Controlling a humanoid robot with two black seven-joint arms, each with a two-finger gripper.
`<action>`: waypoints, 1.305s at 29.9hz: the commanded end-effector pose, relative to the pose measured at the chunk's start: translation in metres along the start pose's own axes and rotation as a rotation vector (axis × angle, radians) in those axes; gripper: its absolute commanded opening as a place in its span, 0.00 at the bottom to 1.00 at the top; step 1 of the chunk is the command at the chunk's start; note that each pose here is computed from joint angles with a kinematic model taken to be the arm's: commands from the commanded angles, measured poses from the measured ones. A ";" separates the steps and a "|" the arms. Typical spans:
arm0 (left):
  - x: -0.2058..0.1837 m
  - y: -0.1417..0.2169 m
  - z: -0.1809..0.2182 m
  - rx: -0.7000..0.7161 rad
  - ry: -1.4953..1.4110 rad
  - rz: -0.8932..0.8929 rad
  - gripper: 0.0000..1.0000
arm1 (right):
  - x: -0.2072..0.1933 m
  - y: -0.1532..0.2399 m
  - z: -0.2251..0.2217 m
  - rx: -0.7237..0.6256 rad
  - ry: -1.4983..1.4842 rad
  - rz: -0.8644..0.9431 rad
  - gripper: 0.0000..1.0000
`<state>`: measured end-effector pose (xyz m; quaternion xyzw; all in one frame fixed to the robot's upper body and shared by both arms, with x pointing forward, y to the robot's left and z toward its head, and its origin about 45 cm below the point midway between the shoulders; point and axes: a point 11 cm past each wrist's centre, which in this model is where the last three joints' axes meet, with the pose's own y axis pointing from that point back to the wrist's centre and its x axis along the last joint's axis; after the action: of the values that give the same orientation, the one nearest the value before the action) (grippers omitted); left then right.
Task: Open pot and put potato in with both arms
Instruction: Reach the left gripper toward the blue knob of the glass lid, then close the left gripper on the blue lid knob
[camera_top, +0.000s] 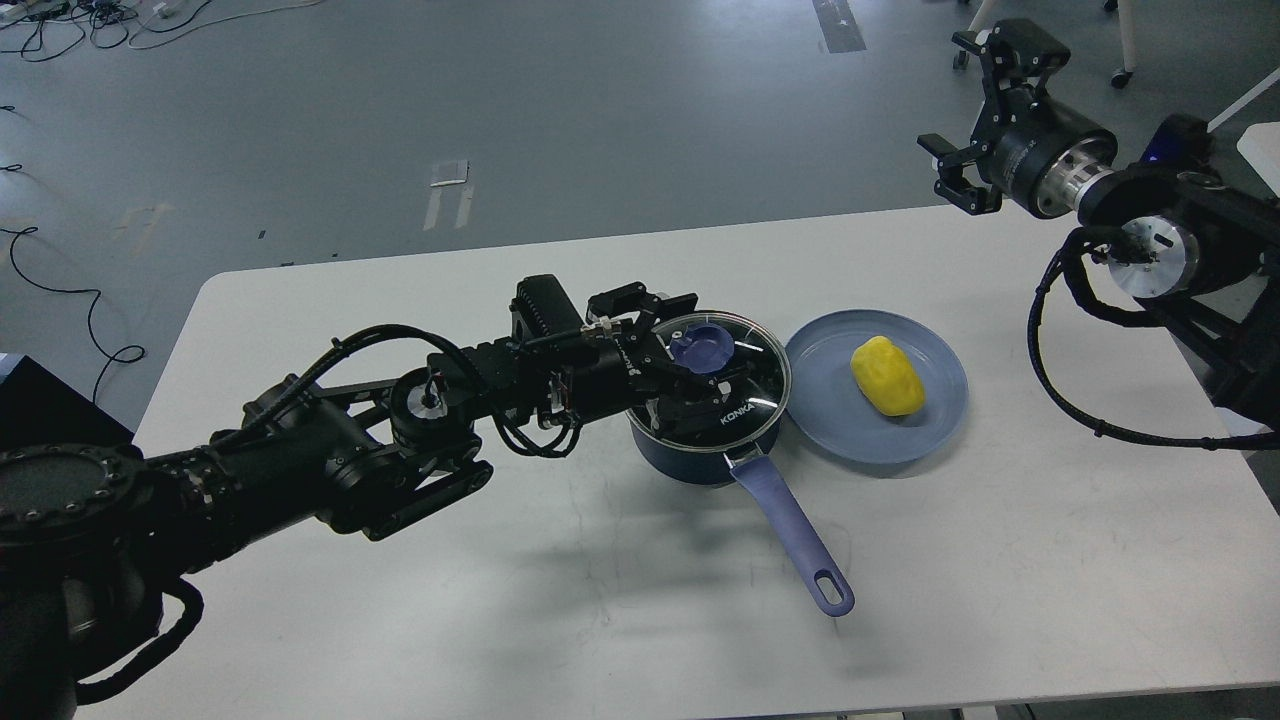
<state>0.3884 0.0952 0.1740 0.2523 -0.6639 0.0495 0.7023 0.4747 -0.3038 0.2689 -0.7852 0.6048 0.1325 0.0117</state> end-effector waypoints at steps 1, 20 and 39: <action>-0.003 0.002 -0.001 0.006 0.006 -0.005 0.99 | 0.000 0.000 0.000 0.000 0.001 0.000 1.00; -0.013 0.005 -0.011 0.056 0.043 -0.015 0.97 | -0.001 0.000 -0.001 0.002 0.002 -0.005 1.00; -0.016 0.004 -0.009 0.038 0.044 -0.044 0.34 | -0.001 0.000 -0.003 0.006 0.005 -0.005 1.00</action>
<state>0.3928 0.1070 0.1597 0.2774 -0.6431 0.0548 0.7116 0.4757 -0.3026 0.2731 -0.7872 0.6030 0.1285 0.0134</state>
